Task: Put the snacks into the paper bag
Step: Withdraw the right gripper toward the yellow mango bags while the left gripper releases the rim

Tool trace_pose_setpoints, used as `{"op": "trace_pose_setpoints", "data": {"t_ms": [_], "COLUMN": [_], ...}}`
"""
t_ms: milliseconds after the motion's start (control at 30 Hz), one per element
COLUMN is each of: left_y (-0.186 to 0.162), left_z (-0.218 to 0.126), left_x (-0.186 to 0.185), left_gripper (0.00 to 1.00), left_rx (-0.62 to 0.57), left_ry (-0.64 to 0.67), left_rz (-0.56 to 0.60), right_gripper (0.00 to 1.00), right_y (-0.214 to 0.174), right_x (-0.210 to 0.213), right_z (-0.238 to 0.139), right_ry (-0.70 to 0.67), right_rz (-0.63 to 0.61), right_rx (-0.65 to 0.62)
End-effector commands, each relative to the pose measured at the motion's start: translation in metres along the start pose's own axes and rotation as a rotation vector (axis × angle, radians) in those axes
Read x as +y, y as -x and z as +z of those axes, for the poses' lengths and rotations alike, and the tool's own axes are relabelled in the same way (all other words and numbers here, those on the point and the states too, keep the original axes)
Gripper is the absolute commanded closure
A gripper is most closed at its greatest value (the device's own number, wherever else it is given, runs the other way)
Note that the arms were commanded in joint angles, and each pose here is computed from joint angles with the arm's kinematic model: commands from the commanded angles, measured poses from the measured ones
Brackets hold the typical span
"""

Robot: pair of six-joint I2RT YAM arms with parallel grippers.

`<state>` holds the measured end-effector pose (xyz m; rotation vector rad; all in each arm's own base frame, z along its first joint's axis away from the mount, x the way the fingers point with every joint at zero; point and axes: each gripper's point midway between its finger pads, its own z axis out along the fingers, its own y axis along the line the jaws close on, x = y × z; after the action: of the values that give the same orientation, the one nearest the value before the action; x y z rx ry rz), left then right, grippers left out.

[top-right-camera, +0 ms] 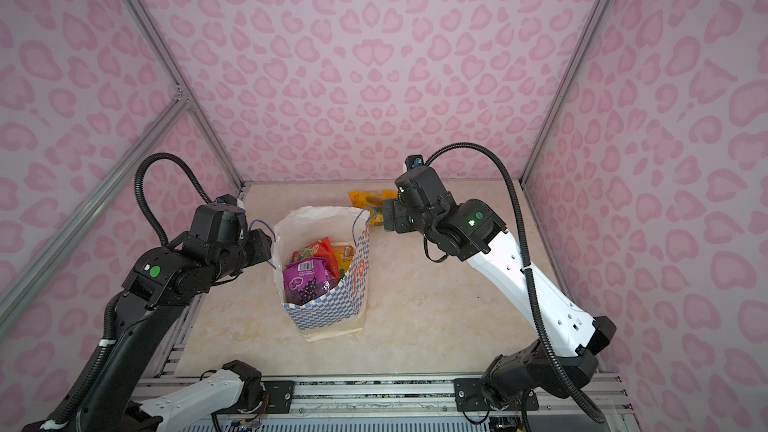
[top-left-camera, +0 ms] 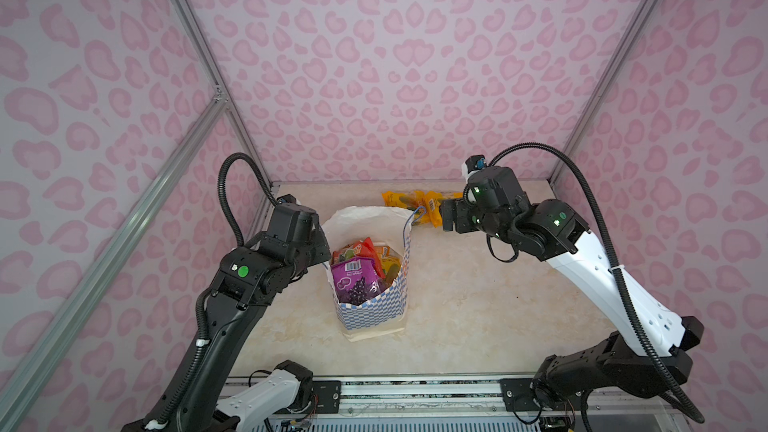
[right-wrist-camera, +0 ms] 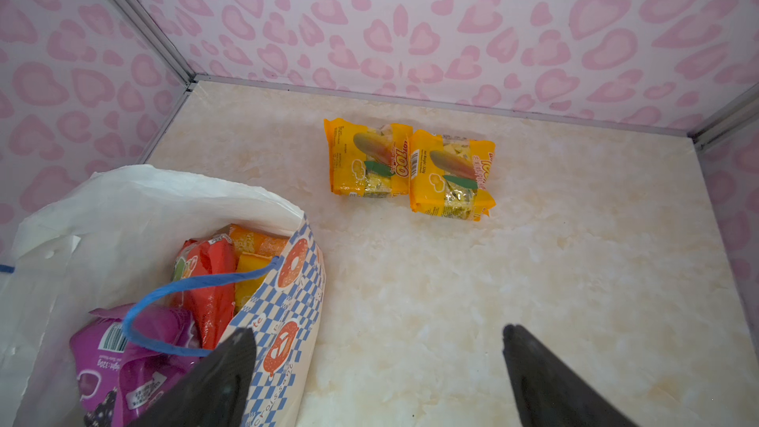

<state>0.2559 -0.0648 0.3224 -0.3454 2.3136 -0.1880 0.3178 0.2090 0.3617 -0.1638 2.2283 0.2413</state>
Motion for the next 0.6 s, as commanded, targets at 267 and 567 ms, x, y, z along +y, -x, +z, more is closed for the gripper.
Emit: {"op": "trace_pose_setpoints", "data": {"t_ms": [267, 567], "left_y": [-0.011, -0.017], "left_z": [0.000, -0.011], "left_x": [0.002, 0.012], "left_gripper": [0.97, 0.97], "left_rx": [0.020, 0.011], "left_ry": [-0.019, -0.016], "left_rz": [-0.007, -0.007], "right_gripper": [0.01, 0.01], "right_y": [-0.037, -0.073], "right_x": [-0.096, -0.148], "right_z": [0.103, 0.199], "right_ry": [-0.073, 0.005], "right_rz": [0.272, 0.530], "right_rx": [0.142, 0.271]}}
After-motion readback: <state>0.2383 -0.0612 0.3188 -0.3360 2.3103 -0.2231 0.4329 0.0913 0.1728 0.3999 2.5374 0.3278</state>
